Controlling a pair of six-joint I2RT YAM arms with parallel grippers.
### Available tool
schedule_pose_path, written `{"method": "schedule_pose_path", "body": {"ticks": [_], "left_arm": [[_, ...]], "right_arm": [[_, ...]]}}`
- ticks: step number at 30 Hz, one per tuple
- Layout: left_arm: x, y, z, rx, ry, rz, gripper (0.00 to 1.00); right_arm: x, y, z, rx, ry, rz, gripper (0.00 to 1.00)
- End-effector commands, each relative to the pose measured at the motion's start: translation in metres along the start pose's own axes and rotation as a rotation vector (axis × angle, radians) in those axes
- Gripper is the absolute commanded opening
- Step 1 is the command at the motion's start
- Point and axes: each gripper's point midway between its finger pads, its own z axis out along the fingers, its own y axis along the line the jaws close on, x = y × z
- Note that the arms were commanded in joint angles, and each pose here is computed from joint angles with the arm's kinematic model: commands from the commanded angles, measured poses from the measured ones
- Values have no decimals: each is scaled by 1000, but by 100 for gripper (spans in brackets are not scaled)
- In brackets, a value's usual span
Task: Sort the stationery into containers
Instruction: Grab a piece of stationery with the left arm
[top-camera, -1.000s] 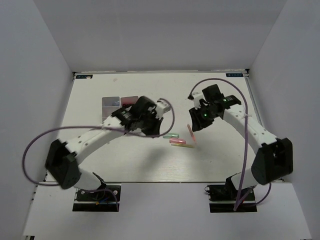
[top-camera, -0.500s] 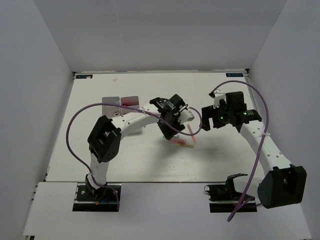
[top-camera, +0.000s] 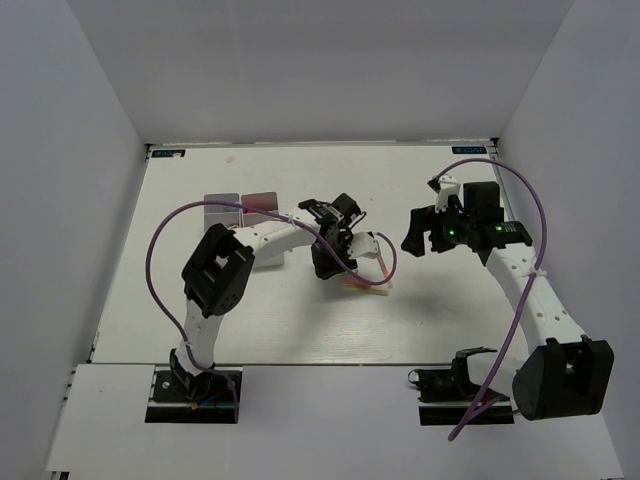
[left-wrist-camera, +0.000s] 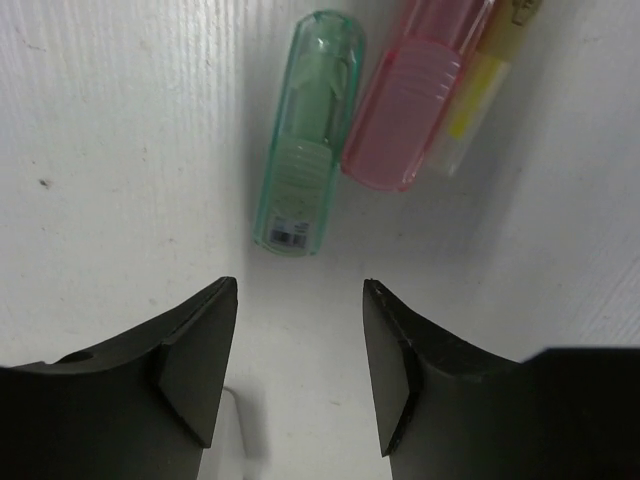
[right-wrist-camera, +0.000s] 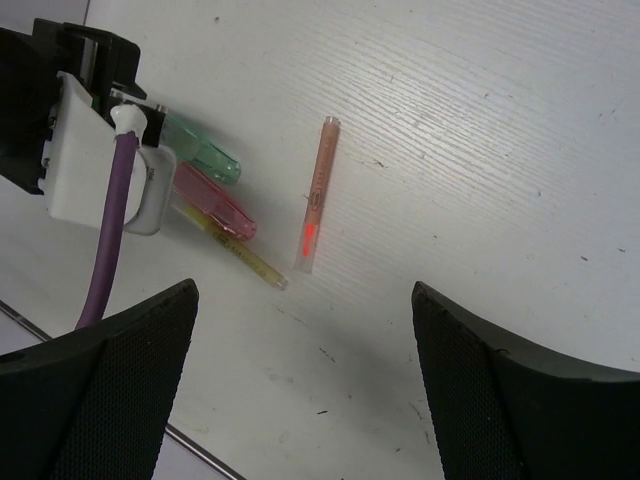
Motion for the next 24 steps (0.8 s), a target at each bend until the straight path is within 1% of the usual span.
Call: {"method": "schedule_pose_path", "body": {"ticks": [1,7,8,16,17,20,23,24], "left_arm": [[-24,11,0,-9,-101,38,64],[-39,16,7,11,-167,1,63],[-38,17,11,13,-165,-5,61],[-39,17,34,-16,-141,10,60],[-39,17,36,-15,-138,13,59],[-33,17,42,-13,-114,14,52],[-24,11,49,-4,-91,7,25],[-23,10,49,-18,-76,11,18]], "right_arm": [[-12,0,-8,0,-61,-12,89],[-13,-8,-12,18,-73,6,89],[-14,-8,-12,20,-74,3,89],[-12,-8,-13,6,-73,20,89],[-13,-9,-14,6,-76,21,89],[-13,-10,-15,8,-78,23,89],[-14,-10,-15,8,-80,26,89],[-14,-10,-15,6,-80,25,89]]}}
